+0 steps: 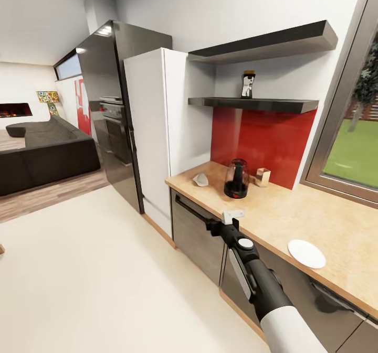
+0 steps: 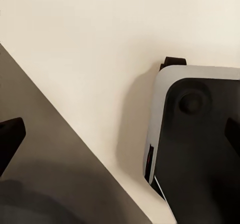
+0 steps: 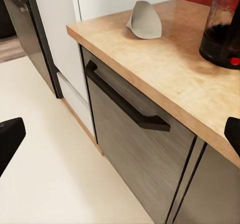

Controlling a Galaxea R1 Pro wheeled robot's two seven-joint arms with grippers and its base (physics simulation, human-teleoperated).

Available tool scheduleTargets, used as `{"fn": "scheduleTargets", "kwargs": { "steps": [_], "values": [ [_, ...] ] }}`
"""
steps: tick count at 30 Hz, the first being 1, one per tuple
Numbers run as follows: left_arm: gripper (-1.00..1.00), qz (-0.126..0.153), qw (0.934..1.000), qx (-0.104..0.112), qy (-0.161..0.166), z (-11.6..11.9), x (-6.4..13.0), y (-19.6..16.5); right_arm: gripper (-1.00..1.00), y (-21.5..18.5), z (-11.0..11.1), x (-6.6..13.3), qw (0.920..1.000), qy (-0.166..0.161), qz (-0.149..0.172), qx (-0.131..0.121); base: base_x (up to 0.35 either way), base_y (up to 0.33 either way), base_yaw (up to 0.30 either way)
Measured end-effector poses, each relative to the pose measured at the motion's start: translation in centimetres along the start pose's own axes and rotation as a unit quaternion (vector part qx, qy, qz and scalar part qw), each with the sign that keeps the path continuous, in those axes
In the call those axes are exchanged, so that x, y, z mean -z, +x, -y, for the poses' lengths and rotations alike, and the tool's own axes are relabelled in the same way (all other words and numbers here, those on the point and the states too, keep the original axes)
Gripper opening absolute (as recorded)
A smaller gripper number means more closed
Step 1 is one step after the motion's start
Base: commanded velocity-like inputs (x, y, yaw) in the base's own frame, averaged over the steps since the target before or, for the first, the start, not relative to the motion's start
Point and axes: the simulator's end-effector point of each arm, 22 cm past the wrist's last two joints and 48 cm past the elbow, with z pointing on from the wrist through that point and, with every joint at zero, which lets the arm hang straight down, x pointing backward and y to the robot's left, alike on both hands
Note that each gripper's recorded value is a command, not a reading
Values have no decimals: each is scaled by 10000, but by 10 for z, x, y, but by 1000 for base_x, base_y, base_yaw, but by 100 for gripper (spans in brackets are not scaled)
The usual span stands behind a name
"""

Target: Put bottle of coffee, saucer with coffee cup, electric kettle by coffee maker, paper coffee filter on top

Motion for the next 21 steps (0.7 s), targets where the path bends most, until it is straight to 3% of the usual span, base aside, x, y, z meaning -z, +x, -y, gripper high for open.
{"fn": "scheduleTargets", "kwargs": {
  "steps": [21],
  "values": [
    [100, -1, 10000, 14, -23, -3, 0, 2, 100, 22, -1, -2, 9997, -11, -228, -4, 321, 20, 0]
  ]
}}
